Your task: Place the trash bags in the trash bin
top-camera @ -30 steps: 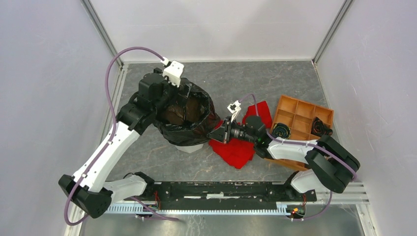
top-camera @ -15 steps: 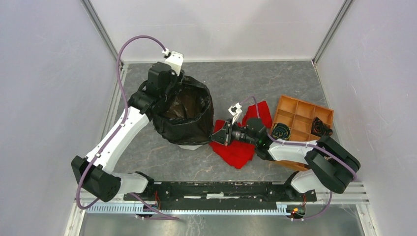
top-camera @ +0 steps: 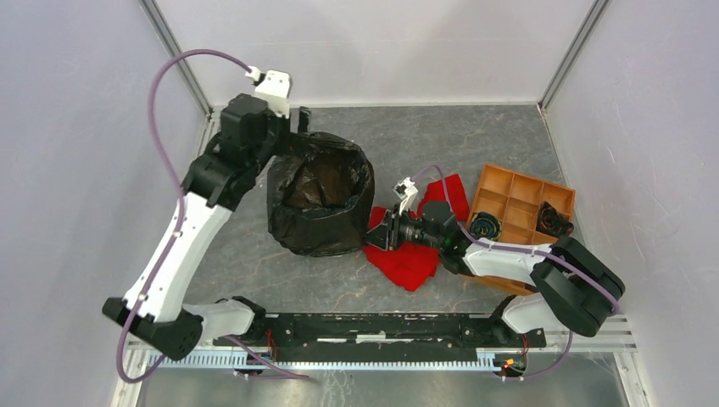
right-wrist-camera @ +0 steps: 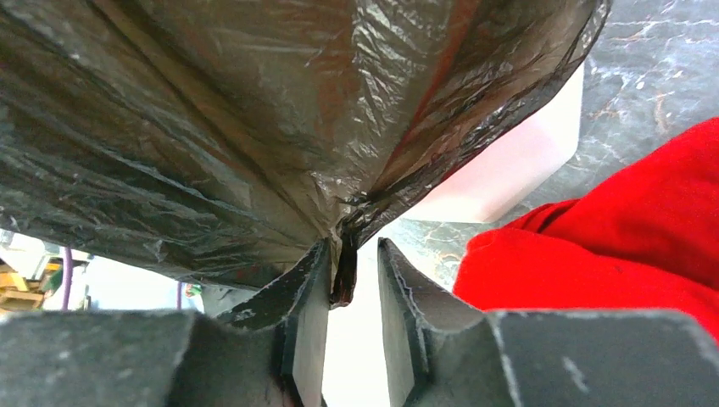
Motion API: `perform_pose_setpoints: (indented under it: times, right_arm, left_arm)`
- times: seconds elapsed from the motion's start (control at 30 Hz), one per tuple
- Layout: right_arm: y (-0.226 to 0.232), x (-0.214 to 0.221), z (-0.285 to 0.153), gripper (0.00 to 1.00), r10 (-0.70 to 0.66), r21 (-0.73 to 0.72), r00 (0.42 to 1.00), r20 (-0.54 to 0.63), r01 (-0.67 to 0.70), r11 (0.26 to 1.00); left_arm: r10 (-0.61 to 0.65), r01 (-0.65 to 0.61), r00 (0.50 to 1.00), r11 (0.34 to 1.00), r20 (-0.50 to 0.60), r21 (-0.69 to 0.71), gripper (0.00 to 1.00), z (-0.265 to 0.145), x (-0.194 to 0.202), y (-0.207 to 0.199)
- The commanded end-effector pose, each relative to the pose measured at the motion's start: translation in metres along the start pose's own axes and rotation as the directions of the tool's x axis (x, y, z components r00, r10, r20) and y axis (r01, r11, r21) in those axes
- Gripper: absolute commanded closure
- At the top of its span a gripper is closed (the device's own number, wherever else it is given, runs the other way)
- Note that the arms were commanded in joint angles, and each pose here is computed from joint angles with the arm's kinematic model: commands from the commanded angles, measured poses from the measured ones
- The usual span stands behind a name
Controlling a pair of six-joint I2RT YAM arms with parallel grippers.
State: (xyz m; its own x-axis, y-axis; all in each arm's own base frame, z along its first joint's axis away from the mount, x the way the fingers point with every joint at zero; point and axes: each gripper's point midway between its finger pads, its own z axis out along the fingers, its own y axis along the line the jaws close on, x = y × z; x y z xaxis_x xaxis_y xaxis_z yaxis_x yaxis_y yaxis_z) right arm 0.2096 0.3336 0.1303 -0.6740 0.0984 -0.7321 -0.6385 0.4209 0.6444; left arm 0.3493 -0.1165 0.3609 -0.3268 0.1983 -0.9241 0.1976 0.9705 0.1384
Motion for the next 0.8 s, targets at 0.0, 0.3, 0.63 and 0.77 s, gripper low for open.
perform_pose_setpoints:
  times: [0.0,0.3,0.63,0.77]
  right_arm:
    - [0.003,-0.025,0.003,0.62,-0.082,0.036,0.996,0.041,0.080,0.996]
    - [-0.004,-0.025,0.000,0.52,-0.086,0.078,0.996,0.037,0.083,0.994]
    - [-0.002,-0.026,-0.003,0.51,-0.080,0.077,0.996,0.045,0.076,0.994]
    - [-0.003,-0.024,-0.003,0.51,-0.075,0.076,0.996,0.042,0.072,0.994]
  left_arm:
    - [-0.163,0.148,0.982,0.976,0.092,0.158,0.05,-0.054,-0.034,-0.014]
    - [-0.227,0.238,0.971,0.888,-0.075,0.394,0.54,-0.047,0.013,-0.071]
    - [-0.133,0.149,0.976,0.985,-0.171,0.087,0.68,0.016,0.084,-0.037]
    - [-0.085,0.065,0.968,0.994,-0.236,-0.091,0.69,0.027,0.106,-0.008]
